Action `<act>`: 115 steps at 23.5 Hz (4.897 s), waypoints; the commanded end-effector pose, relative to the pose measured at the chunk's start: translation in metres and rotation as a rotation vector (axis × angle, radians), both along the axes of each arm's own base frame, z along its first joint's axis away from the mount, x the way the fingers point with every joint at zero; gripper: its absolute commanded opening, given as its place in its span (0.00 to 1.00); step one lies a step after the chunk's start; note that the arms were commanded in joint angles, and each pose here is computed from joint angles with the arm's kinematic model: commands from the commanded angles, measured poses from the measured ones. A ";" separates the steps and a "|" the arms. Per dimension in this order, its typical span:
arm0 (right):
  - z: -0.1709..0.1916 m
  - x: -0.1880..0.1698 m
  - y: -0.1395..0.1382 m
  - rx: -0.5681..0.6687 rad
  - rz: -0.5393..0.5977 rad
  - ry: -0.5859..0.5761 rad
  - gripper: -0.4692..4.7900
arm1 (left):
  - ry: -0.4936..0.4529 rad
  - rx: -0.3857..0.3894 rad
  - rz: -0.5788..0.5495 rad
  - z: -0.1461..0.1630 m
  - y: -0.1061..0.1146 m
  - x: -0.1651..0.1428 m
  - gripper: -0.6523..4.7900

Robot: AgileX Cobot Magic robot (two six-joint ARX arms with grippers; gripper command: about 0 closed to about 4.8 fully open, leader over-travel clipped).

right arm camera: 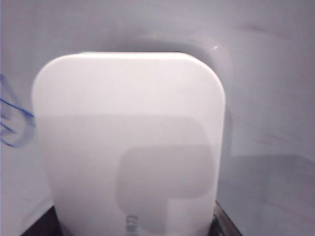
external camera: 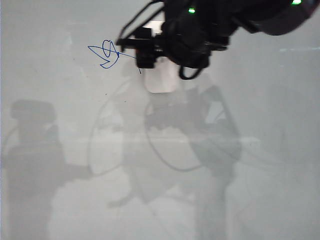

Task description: Grab the whiteboard eraser that is attached to the surface of the whiteboard and use it to clean the writing on the whiteboard.

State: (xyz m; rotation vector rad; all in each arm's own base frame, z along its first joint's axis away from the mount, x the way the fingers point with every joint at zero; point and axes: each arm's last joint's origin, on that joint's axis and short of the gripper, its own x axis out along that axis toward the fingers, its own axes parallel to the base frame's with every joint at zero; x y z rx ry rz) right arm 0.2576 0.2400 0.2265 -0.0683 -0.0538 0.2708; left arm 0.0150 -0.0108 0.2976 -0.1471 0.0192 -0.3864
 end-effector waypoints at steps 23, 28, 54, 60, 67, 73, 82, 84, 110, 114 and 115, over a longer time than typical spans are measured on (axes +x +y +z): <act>0.018 0.029 0.124 0.066 0.109 -0.058 0.47 | -0.036 0.005 0.003 0.004 0.000 -0.001 0.11; 0.034 0.010 0.107 -0.076 -0.061 -0.068 0.42 | -0.045 0.030 0.003 0.004 0.000 -0.001 0.11; 0.048 -0.058 -0.202 -0.116 -0.421 -0.059 0.42 | -0.048 0.037 0.071 0.004 0.002 0.000 0.11; 0.048 -0.053 -0.222 -0.022 -0.378 -0.057 0.42 | -0.048 0.038 0.070 0.004 0.002 0.000 0.11; 0.047 -0.042 -0.243 -0.025 -0.356 -0.117 0.42 | -0.049 0.041 0.071 0.004 0.002 0.000 0.11; 0.042 -0.027 -0.242 -0.021 -0.326 -0.134 0.42 | -0.051 0.041 0.063 0.004 0.002 0.000 0.11; 0.041 -0.005 -0.242 -0.008 -0.296 -0.144 0.43 | -0.050 0.042 0.044 0.004 0.001 -0.001 0.11; 0.042 -0.001 -0.241 -0.010 -0.278 -0.141 0.52 | -0.050 0.042 0.044 0.004 0.001 -0.001 0.11; 0.082 -0.170 -0.239 0.109 -0.267 0.025 0.08 | -0.080 0.085 0.267 -0.015 0.007 0.029 0.11; 0.076 -0.192 -0.238 0.226 -0.220 -0.015 0.08 | -0.083 0.084 0.304 -0.030 0.008 0.041 0.11; 0.067 -0.195 -0.238 0.269 -0.201 -0.019 0.08 | -0.103 0.081 0.307 -0.039 0.008 0.049 0.11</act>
